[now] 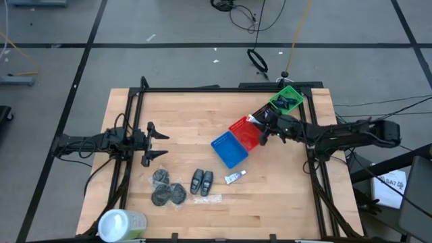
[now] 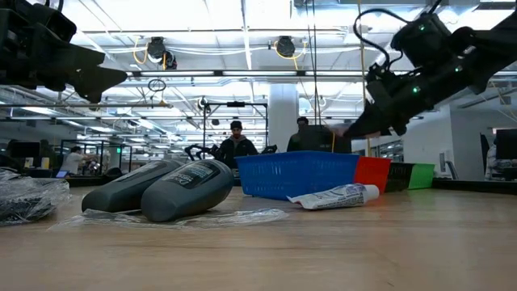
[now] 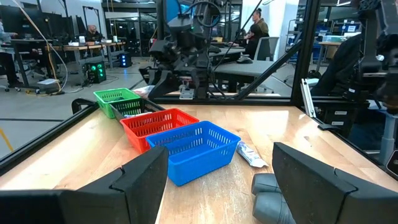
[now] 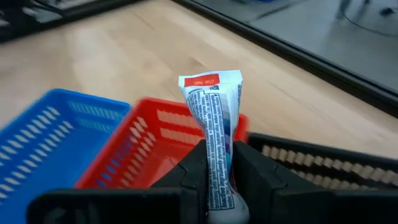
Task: Pick & Place Travel size toiletries
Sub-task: Put the bottom toothpaste into the black bin
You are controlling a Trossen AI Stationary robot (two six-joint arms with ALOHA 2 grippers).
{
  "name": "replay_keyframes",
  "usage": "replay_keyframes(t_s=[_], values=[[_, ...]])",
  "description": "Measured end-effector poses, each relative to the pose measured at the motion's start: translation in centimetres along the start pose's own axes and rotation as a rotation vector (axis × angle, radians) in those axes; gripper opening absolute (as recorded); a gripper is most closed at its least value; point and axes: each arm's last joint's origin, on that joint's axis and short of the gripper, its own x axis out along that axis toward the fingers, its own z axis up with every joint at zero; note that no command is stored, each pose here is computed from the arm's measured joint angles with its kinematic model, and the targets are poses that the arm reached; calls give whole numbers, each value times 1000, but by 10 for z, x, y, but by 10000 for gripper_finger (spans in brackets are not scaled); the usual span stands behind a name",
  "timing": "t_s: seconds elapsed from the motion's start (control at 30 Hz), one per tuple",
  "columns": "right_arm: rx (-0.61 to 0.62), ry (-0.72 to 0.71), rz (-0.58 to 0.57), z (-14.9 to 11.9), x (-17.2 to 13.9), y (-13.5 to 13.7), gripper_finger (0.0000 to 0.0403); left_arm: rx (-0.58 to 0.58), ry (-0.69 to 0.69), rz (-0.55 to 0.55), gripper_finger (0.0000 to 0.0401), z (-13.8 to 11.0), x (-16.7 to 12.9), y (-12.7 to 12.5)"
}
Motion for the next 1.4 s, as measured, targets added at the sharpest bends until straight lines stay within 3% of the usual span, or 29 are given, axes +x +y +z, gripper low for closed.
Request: replay_keyframes(t_s=[0.63,1.4], values=[[59,110,-199,-6,3,-40,55,0,0,0,283,0,0,0],[41,114,-201,-6,3,-42,55,0,0,0,283,0,0,0]])
